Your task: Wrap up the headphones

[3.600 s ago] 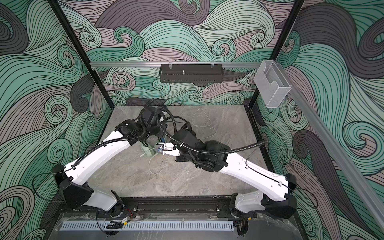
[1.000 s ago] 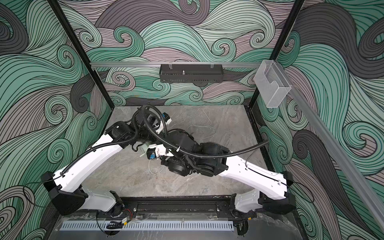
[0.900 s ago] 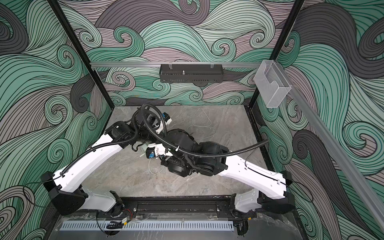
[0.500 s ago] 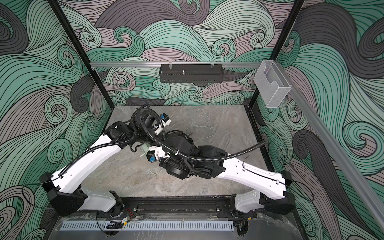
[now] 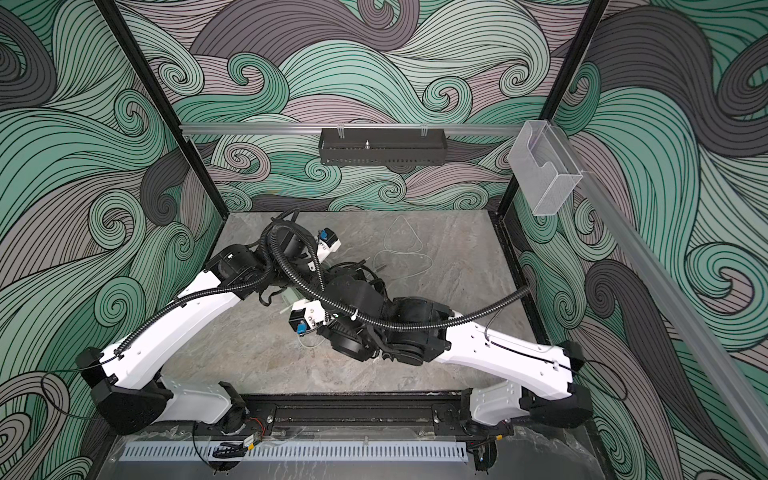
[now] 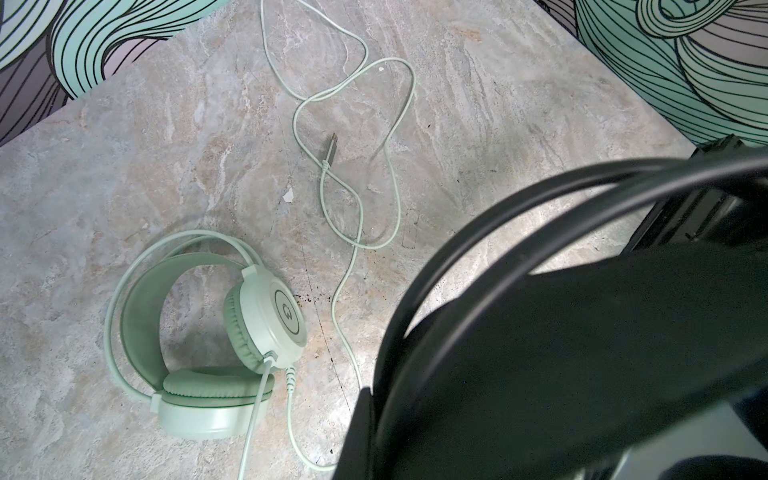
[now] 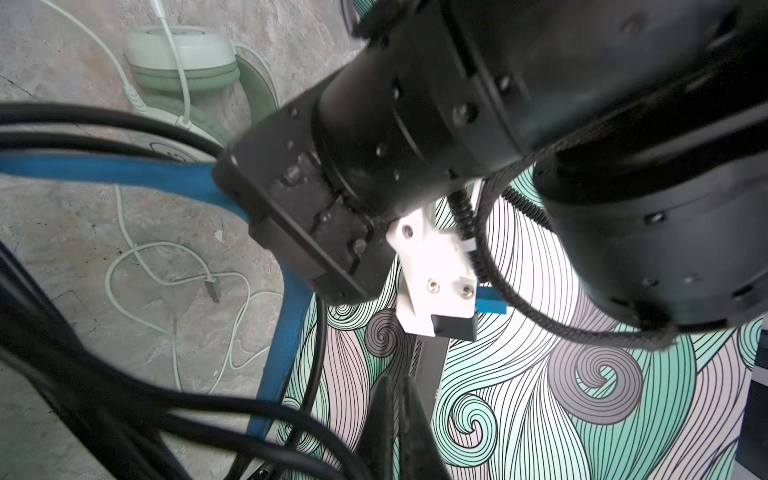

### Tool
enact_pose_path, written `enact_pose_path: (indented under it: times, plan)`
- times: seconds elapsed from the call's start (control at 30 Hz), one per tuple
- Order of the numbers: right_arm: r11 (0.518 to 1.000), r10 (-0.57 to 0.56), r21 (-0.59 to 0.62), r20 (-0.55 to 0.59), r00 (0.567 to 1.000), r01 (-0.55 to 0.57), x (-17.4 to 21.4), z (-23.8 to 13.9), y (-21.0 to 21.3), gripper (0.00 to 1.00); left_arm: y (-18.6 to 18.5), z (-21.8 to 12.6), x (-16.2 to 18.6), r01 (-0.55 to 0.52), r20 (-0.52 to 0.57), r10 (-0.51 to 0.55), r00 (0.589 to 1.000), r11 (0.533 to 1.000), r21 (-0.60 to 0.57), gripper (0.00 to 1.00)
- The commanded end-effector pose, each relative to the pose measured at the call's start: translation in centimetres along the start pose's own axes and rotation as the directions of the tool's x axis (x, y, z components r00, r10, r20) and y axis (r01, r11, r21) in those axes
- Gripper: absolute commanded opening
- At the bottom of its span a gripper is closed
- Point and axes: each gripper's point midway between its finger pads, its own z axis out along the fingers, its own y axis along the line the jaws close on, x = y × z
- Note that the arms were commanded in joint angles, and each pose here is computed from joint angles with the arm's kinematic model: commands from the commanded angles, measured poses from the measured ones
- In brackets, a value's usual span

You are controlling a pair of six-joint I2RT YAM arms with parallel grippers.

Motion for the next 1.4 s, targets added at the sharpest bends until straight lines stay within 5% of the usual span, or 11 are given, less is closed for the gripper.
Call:
enact_pose_path:
  times: [0.0, 1.37]
  plan:
    - [0.994, 0.081, 0.085, -0.068, 0.994, -0.075, 3.7, -0.9, -2.4, 0.09, -0.8, -1.3, 0.3, -0.021, 0.014, 0.021, 1.0, 0.999, 0.025, 0.0]
    - [0.956, 0.258, -0.082, -0.221, 0.94, -0.282, 10.8, 1.1, 6.6, 0.12, -0.1, -2.6, 0.2, -0.039, 0.041, 0.04, 0.998, 0.999, -0.018, 0.0]
